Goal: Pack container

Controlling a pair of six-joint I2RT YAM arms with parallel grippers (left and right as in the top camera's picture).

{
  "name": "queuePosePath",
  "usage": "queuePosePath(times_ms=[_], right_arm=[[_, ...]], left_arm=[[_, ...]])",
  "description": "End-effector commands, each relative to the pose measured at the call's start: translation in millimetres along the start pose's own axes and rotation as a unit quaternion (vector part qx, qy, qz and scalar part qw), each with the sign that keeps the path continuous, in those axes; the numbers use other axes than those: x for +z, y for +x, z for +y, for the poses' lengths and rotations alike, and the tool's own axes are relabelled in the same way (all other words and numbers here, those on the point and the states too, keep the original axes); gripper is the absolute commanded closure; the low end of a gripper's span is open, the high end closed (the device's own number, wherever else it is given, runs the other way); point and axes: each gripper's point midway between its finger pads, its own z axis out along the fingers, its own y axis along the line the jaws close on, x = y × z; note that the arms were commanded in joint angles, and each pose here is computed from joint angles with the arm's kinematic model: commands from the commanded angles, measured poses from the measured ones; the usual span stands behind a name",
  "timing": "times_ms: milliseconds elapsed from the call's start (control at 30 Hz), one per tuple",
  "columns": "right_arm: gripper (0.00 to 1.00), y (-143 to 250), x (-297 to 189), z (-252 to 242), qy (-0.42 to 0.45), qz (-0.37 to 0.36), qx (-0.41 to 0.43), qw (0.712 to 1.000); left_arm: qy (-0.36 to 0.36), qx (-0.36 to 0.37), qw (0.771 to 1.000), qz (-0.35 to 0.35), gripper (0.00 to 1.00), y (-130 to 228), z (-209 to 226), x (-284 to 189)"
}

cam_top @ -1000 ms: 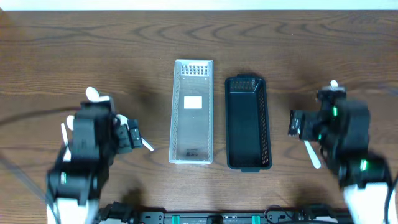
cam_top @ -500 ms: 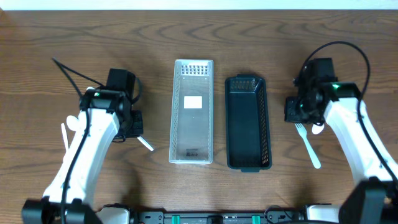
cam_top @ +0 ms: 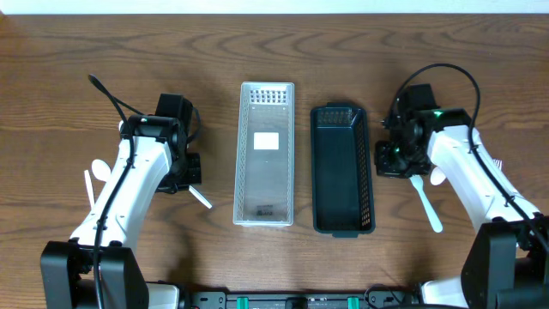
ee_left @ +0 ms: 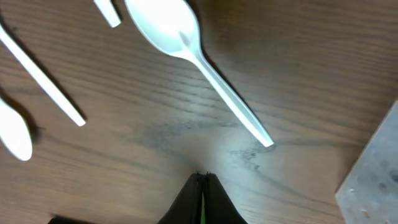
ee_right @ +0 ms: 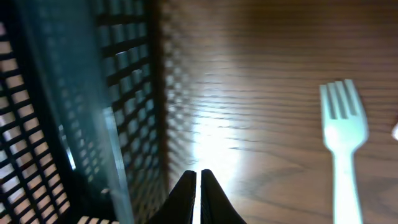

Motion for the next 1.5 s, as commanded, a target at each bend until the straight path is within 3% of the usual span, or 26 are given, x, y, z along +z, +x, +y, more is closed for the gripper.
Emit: queuePosePath(times_ms=[0,1467], right_arm=[[0.93,3,1,14,-0.016,0.006,-0.010,1.000],[0.86,-9,3,67,-0.100,-0.019,-0.048,0.994]], left_arm=[[0.014,-0.004,1.000,0.002,0.94,-1,-5,0],[0.032,-0.001,0.999,0.022,0.94,10,-12,12]])
